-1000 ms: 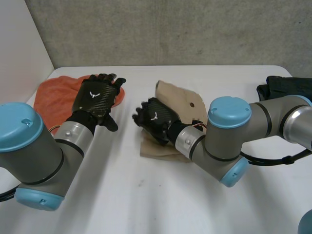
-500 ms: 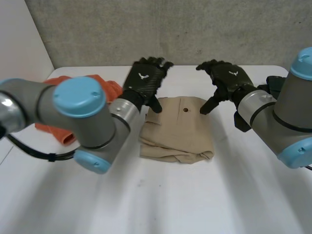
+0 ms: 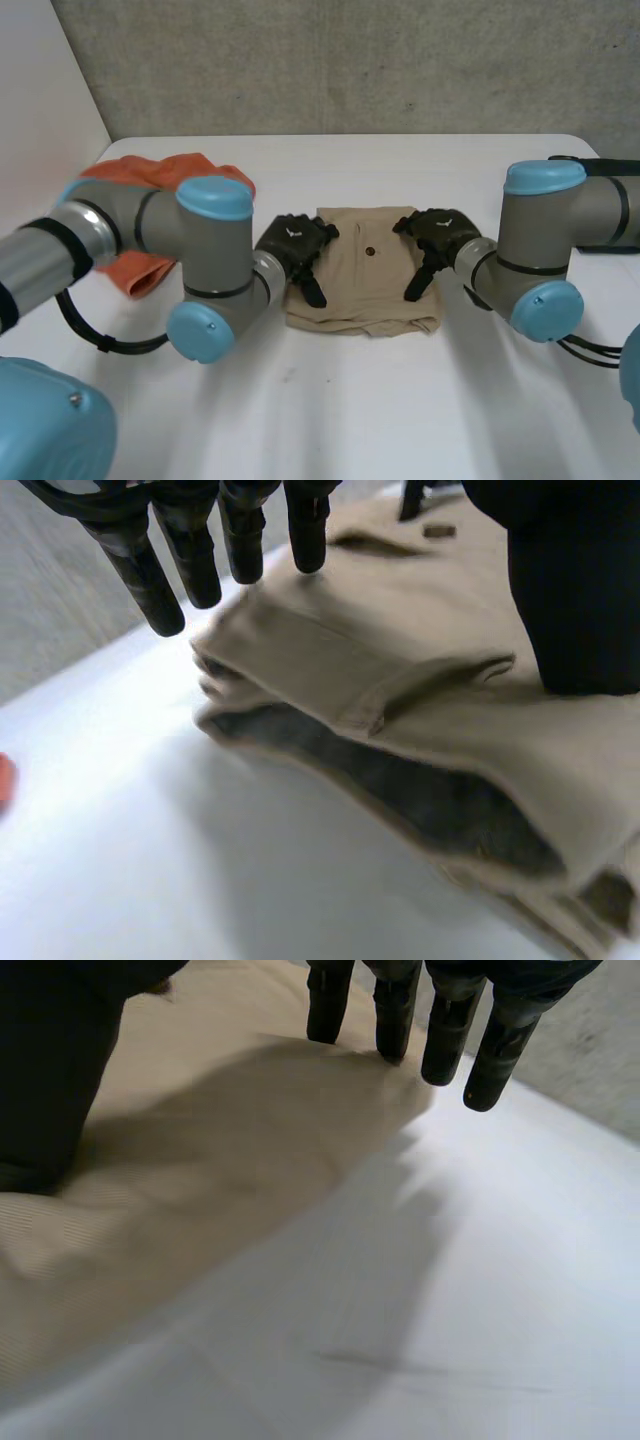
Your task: Fold the laundry.
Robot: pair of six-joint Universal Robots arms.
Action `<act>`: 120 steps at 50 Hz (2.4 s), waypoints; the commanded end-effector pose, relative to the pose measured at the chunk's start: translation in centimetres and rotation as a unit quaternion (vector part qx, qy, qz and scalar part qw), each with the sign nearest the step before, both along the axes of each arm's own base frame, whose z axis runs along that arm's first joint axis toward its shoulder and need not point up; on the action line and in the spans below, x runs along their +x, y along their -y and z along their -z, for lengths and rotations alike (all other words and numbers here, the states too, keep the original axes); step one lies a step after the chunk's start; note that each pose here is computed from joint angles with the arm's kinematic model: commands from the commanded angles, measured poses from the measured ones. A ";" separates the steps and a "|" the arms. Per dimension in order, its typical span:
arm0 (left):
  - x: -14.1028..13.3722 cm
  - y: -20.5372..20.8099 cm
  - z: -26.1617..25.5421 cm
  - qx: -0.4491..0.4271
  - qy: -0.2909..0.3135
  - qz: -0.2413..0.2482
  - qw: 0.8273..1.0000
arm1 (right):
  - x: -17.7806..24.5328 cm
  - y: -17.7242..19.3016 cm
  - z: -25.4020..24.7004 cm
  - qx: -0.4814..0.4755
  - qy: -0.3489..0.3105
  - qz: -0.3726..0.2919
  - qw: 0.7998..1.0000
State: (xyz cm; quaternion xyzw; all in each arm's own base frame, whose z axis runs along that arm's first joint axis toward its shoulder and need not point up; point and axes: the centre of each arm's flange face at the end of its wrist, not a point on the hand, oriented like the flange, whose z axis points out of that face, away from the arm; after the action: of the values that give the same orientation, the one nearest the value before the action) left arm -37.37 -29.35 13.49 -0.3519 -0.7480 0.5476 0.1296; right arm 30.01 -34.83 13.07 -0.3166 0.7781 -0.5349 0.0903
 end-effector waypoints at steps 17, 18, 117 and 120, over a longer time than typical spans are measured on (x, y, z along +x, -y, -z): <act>3.6 -6.2 -15.5 -0.067 -0.121 0.111 0.984 | -0.3 -10.2 -5.5 -0.112 -0.007 -0.050 0.992; 3.7 -6.4 -15.6 -0.064 -0.125 0.117 0.983 | -0.1 -10.7 -5.2 -0.108 -0.005 -0.054 0.993; 4.7 -7.7 -16.2 -0.027 -0.163 0.117 0.979 | -22.6 19.2 -13.5 -0.451 0.095 -0.032 0.887; 4.7 -7.8 -16.1 -0.025 -0.162 0.117 0.979 | -24.6 20.1 -11.9 -0.444 0.080 -0.045 0.891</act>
State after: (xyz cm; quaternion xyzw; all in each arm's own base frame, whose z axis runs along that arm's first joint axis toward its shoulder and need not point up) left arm -32.67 -21.66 29.73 -0.3461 -0.6547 0.5995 0.3036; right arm 8.62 -53.33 27.40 -0.2922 0.4251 -0.8563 0.0264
